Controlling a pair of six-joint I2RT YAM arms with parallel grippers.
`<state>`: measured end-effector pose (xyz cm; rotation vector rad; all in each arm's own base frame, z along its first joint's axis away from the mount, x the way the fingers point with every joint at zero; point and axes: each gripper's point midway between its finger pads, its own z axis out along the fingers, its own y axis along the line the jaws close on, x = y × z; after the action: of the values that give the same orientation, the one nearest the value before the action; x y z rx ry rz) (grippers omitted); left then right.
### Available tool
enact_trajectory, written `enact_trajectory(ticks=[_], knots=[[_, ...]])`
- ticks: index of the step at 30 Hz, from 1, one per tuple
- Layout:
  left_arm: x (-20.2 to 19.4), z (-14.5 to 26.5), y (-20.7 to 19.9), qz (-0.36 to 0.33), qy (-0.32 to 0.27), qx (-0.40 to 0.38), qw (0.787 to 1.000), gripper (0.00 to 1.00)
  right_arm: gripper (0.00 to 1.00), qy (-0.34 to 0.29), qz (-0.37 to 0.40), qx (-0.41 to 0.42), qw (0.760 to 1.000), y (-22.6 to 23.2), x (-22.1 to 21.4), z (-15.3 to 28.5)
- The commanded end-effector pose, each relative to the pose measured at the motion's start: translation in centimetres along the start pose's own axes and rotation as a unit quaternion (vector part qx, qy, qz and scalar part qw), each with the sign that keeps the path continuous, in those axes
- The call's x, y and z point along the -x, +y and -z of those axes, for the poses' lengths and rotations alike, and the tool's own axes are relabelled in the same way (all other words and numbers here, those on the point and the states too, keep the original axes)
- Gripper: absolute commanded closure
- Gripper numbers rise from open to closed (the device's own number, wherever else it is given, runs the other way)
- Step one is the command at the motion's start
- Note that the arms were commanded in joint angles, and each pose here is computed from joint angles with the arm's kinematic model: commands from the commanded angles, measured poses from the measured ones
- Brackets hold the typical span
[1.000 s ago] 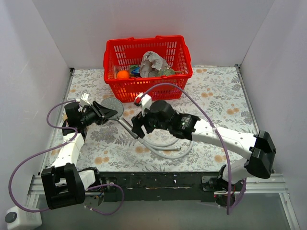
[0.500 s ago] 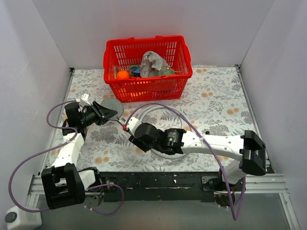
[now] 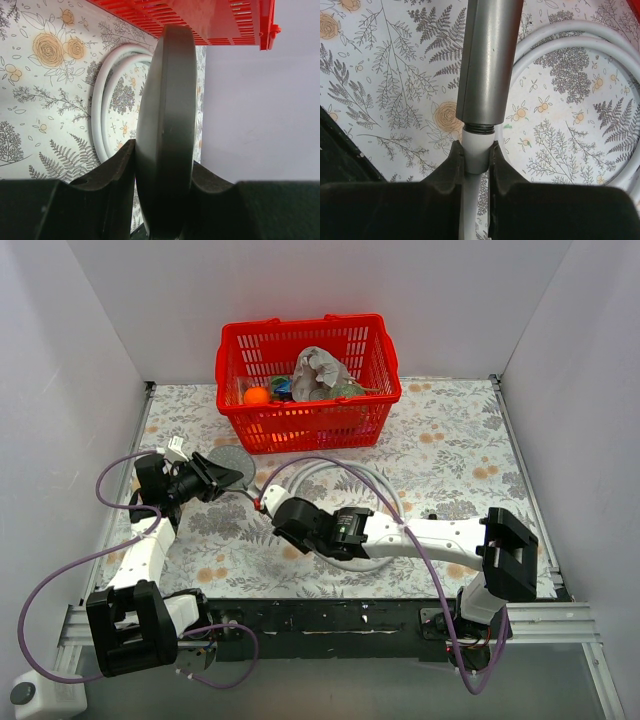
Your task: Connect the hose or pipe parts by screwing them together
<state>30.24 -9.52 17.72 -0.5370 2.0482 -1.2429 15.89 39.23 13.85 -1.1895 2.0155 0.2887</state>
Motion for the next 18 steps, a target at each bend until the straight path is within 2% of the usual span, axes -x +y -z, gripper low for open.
enact_trajectory(ticks=[1,3,4,6,7,9,10,11,13,14,15,17,18], knots=[[-0.2,0.8,-3.4,-0.019,0.02,-0.052,0.998,1.0,0.99,-0.078,-0.033,0.074,0.994,1.9,5.1,1.3],[-0.3,0.8,-3.4,-0.022,0.023,-0.054,0.998,1.0,0.99,-0.105,-0.058,0.118,0.986,1.9,6.1,2.1],[-0.4,0.9,-3.5,-0.023,0.026,-0.057,0.998,1.0,0.99,-0.142,-0.078,0.188,0.969,3.6,7.9,3.1],[-0.4,0.9,-3.6,-0.023,0.025,-0.057,0.998,1.0,0.99,-0.158,-0.109,0.23,0.954,3.1,7.8,3.8],[-0.4,1.0,-3.7,-0.023,0.027,-0.059,0.998,1.0,0.99,-0.213,-0.111,0.264,0.934,3.7,9.9,5.3],[-0.3,1.1,-4.2,-0.024,0.027,-0.065,0.997,1.0,0.99,-0.235,-0.138,0.289,0.918,3.5,10.3,6.4],[-0.3,1.1,-4.4,-0.023,0.027,-0.067,0.997,1.0,0.99,-0.232,-0.135,0.336,0.903,4.4,10.1,7.3],[-0.4,1.2,-4.5,-0.024,0.03,-0.069,0.997,1.0,0.99,-0.266,-0.165,0.358,0.88,3.5,11.9,8.2],[-0.3,1.2,-4.7,-0.026,0.032,-0.072,0.997,1.0,0.99,-0.258,-0.174,0.414,0.855,4.3,11.0,8.8],[-0.3,1.3,-4.8,-0.029,0.032,-0.074,0.996,1.0,0.99,-0.277,-0.181,0.425,0.842,3.5,11.6,8.8],[-0.4,1.3,-4.9,-0.029,0.034,-0.075,0.996,1.0,0.98,-0.263,-0.212,0.445,0.829,3.6,11.1,8.7],[-0.4,1.4,-5.0,-0.03,0.034,-0.077,0.996,1.0,0.94,-0.254,-0.225,0.472,0.813,3.3,10.3,8.5],[-0.5,1.4,-5.1,-0.031,0.035,-0.078,0.996,1.0,0.91,-0.27,-0.238,0.486,0.796,3.1,10.9,9.3]])
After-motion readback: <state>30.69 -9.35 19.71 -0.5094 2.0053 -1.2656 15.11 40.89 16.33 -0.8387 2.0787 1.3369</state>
